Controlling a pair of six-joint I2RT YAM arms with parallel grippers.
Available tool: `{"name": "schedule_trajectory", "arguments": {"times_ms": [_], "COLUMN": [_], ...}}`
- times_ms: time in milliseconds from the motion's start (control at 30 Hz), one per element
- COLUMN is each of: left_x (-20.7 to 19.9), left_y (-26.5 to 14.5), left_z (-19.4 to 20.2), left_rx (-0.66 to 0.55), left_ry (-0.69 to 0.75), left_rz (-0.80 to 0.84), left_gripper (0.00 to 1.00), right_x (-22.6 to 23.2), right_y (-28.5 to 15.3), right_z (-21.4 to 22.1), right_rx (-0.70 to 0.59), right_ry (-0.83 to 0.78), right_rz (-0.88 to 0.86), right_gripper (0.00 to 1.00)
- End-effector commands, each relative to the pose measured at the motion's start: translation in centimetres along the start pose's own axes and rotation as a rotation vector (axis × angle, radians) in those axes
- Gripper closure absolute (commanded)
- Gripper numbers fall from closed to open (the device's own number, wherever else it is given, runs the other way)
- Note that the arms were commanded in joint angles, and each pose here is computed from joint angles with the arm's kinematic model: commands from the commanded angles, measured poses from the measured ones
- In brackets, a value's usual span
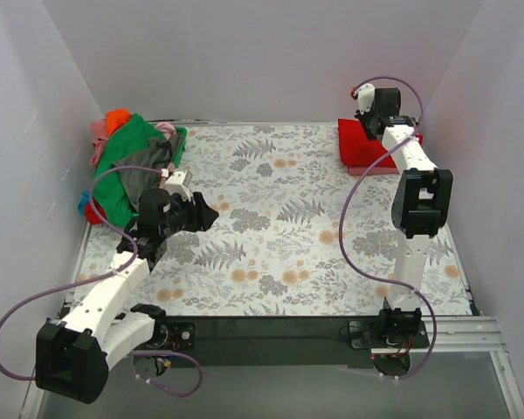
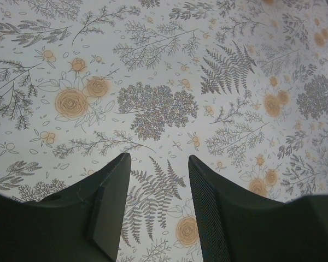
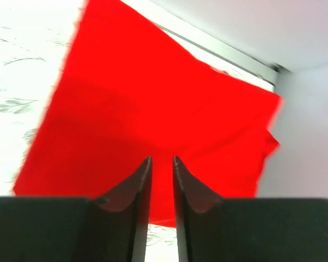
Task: Fold and stack the t-shirts
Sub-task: Neatly place the folded tshirt to the corner
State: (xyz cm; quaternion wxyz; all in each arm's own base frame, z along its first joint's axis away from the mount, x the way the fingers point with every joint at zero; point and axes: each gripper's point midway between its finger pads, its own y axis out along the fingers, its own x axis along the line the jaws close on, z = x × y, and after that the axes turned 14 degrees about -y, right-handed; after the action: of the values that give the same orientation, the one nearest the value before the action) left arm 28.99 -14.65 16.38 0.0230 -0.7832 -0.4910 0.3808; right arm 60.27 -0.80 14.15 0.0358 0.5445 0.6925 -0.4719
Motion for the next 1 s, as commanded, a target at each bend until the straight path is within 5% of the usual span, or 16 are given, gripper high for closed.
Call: {"name": "schedule_trajectory", "arguments": {"times_ms": [0,233,533,967], "left_x": [-0.7,-1.2,-1.3,-1.2], "left_y": [-0.5,-0.5,-0.5,-0.5], "left_z": [-0.5,-0.3,-0.4,-0.3], "left_rx": [-0.021,-0.013,-0.013,-0.01], "left_ry": [0.023,0.023,0.024,0.026], "left_rz": [0.032,0.061,0.069,0.067], "left_gripper": [0.55,0.55,0.55,0.55], "right_x": [2.1,-1.0,2.1,0.3], "right_y": [-0.8,1.0,2.1,-0.7], "right_z": [-1.0,3.9,8.8,6.0], "right_rx": [-0.052,0.079,0.174,0.093], "right_ry": [0.071,0.085,0.068,0.058], "right_rz": [-0.131,-0.027,-0.111,-0.054], "right_gripper": [0.76,0.85,0.93,0.91]}}
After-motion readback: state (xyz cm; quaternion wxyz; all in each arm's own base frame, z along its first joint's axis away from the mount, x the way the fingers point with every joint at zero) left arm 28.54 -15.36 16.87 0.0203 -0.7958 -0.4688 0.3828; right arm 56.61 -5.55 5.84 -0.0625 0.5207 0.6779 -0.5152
